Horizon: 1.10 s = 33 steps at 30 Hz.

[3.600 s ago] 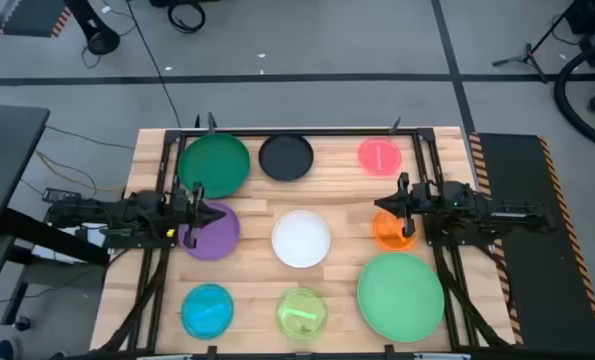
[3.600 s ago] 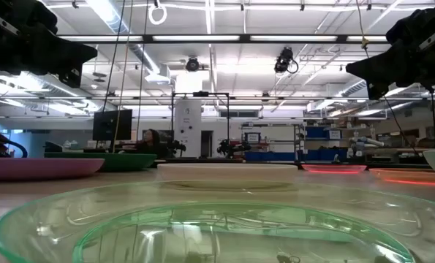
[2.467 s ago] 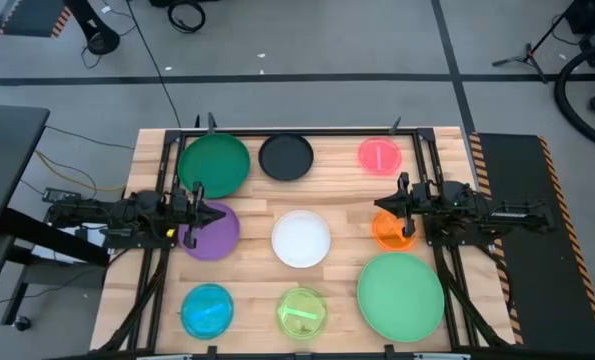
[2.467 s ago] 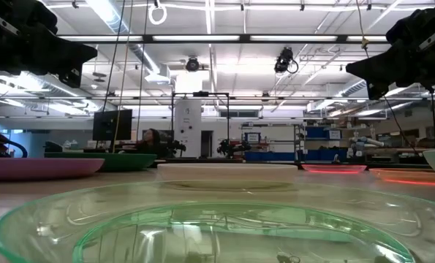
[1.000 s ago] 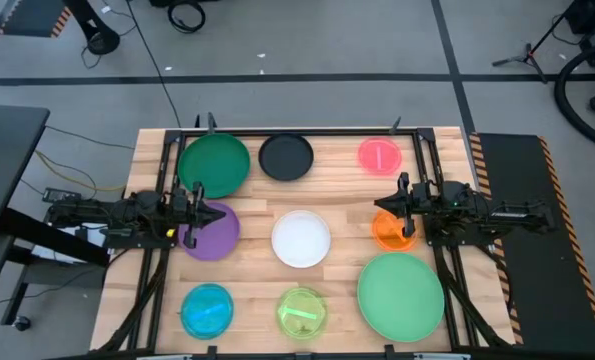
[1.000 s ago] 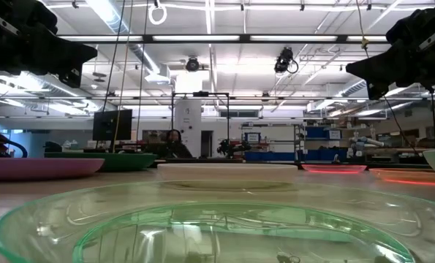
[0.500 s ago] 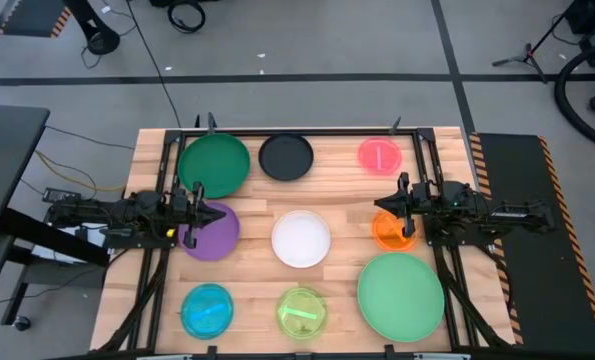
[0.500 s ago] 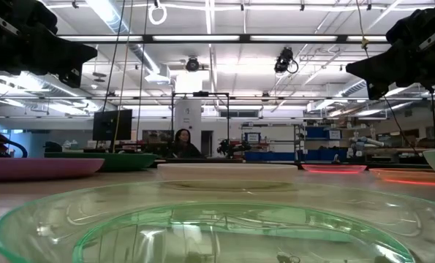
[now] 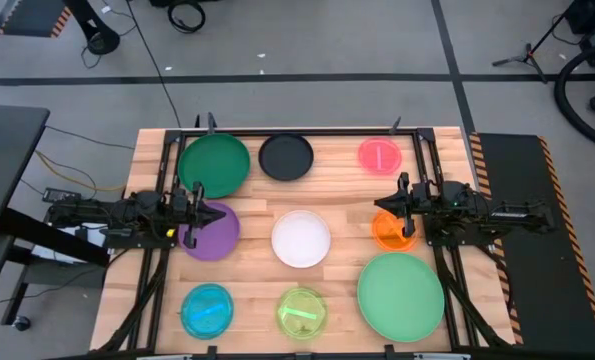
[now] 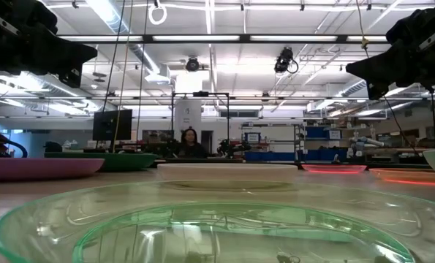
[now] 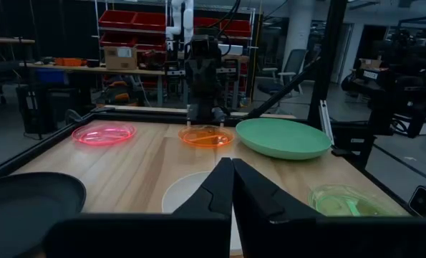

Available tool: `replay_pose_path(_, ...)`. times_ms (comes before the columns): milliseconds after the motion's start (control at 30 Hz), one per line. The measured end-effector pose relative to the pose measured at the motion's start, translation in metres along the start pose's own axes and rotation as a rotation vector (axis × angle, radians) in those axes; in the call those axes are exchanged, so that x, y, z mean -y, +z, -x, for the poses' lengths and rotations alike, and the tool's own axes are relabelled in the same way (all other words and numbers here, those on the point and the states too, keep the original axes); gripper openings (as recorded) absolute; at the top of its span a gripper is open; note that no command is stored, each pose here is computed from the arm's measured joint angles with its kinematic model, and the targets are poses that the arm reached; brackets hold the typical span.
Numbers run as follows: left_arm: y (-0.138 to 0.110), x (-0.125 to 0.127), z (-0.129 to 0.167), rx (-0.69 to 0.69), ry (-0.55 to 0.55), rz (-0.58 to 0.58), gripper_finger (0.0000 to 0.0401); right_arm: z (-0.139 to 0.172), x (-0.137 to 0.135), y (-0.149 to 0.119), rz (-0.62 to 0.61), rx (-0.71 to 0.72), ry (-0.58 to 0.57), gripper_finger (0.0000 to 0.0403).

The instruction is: Stack plastic plates

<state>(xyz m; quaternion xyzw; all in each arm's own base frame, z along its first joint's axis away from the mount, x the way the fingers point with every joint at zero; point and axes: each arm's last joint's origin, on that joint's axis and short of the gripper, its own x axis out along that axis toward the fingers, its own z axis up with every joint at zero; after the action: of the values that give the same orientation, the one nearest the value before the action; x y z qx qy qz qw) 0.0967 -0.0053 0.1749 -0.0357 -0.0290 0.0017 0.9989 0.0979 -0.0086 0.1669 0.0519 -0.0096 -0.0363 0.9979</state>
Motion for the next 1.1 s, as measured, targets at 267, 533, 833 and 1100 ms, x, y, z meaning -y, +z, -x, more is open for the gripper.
replay_pose_path(267,0.000,0.000,0.000,0.000,0.000,0.000,0.0011,0.000,0.000,0.000,0.000,0.000,0.000,0.0018)
replay_pose_path(533,0.000,0.000,0.000,0.000,0.000,0.000,0.0011,0.000,0.000,0.000,0.001,0.001,0.000,0.0018)
replay_pose_path(833,0.001,-0.003,0.000,0.007,0.078,-0.076,0.0011,0.000,0.000,0.007,-0.156,0.072,-0.010,0.0018)
replay_pose_path(1100,0.001,-0.007,0.001,0.015,0.206,-0.055,0.0011,0.002,-0.001,0.022,-0.400,0.232,0.022,0.0018)
